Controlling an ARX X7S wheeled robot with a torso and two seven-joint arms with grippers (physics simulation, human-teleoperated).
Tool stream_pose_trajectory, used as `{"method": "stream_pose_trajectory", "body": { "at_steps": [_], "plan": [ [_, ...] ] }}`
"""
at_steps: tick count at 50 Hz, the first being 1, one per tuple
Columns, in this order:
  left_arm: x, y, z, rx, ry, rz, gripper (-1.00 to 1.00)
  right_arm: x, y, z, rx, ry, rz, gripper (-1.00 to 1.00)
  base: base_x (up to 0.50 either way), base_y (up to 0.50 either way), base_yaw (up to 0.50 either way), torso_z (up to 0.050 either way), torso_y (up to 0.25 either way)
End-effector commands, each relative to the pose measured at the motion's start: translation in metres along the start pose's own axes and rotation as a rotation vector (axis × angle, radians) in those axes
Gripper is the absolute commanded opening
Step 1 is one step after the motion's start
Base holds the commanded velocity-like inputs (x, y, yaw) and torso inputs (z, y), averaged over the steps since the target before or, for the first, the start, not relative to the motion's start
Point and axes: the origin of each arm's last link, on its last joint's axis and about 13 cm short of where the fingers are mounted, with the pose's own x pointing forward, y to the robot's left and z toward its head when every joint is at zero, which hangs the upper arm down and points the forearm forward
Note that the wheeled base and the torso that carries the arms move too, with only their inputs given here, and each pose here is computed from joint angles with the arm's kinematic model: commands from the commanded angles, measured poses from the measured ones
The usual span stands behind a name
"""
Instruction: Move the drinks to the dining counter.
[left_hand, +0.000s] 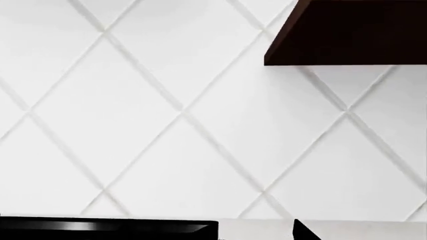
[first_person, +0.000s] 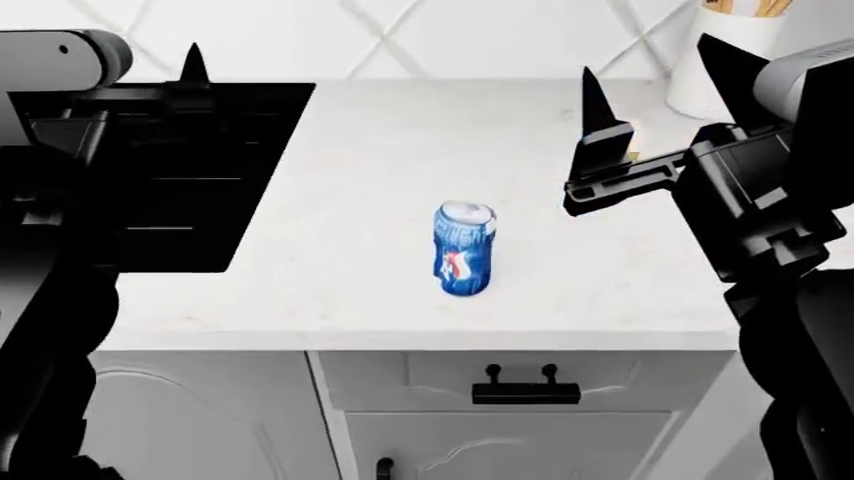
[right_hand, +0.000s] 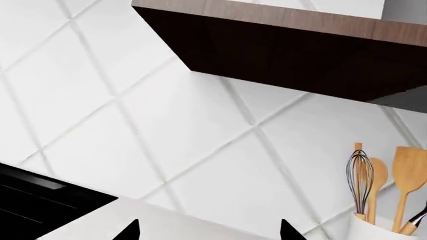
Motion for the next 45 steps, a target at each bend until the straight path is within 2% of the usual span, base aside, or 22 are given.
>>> {"method": "stream_pose_trajectory", "body": {
  "at_steps": [1, 14, 20, 21, 22, 29, 34, 36, 38, 41, 42, 45],
  "plan": [
    [-0.001, 0.004, 0.006, 0.003, -0.008, 0.01, 1.0, 0.0, 0.0, 0.003, 0.001, -0.012, 0.02, 1.0, 0.41, -0.45, 0.0, 0.0, 0.0],
    [-0.007, 0.006, 0.005, -0.011, -0.009, -0.003, 1.0, -0.002, 0.002, -0.001, -0.007, 0.019, 0.028, 1.0, 0.42, -0.4, 0.0, 0.0, 0.0],
    [-0.011, 0.008, 0.004, -0.015, -0.01, -0.003, 1.0, -0.001, 0.003, -0.002, -0.003, 0.054, 0.018, 1.0, 0.07, -0.01, 0.0, 0.0, 0.0],
    [-0.011, 0.008, 0.004, -0.017, -0.008, -0.002, 1.0, -0.001, 0.003, -0.002, -0.038, 0.066, 0.02, 1.0, 0.0, 0.0, 0.0, 0.0, 0.0],
    [-0.01, 0.009, 0.004, -0.015, -0.008, 0.001, 1.0, -0.001, 0.003, -0.002, -0.007, 0.054, 0.027, 1.0, 0.0, 0.0, 0.0, 0.0, 0.0],
    [-0.012, 0.009, 0.002, -0.015, 0.002, 0.001, 1.0, -0.002, 0.002, -0.003, 0.017, 0.052, 0.007, 1.0, 0.41, 0.13, 0.0, 0.0, 0.0],
    [-0.012, 0.006, 0.001, -0.015, 0.039, -0.05, 1.0, 0.001, -0.001, -0.006, 0.043, 0.106, -0.02, 1.0, 0.0, 0.0, 0.0, 0.0, 0.0],
    [-0.015, 0.003, -0.002, 0.01, 0.053, -0.082, 1.0, 0.003, -0.001, -0.012, 0.066, 0.13, -0.023, 1.0, 0.0, 0.0, 0.0, 0.0, 0.0],
    [-0.014, 0.0, -0.014, 0.028, 0.132, -0.144, 1.0, 0.004, 0.0, -0.018, 0.105, 0.244, -0.006, 1.0, 0.0, 0.0, 0.0, 0.0, 0.0],
    [-0.016, -0.005, -0.018, 0.045, 0.201, -0.23, 1.0, 0.002, -0.002, -0.019, 0.158, 0.305, -0.021, 1.0, 0.0, 0.0, 0.0, 0.0, 0.0],
    [-0.017, -0.005, -0.017, 0.04, 0.214, -0.25, 1.0, 0.002, -0.002, -0.023, 0.186, 0.372, -0.016, 1.0, 0.0, 0.0, 0.0, 0.0, 0.0],
    [-0.019, -0.007, -0.016, 0.058, 0.226, -0.261, 1.0, 0.002, 0.001, -0.031, 0.187, 0.437, 0.001, 1.0, 0.0, 0.0, 0.0, 0.0, 0.0]
  ]
}}
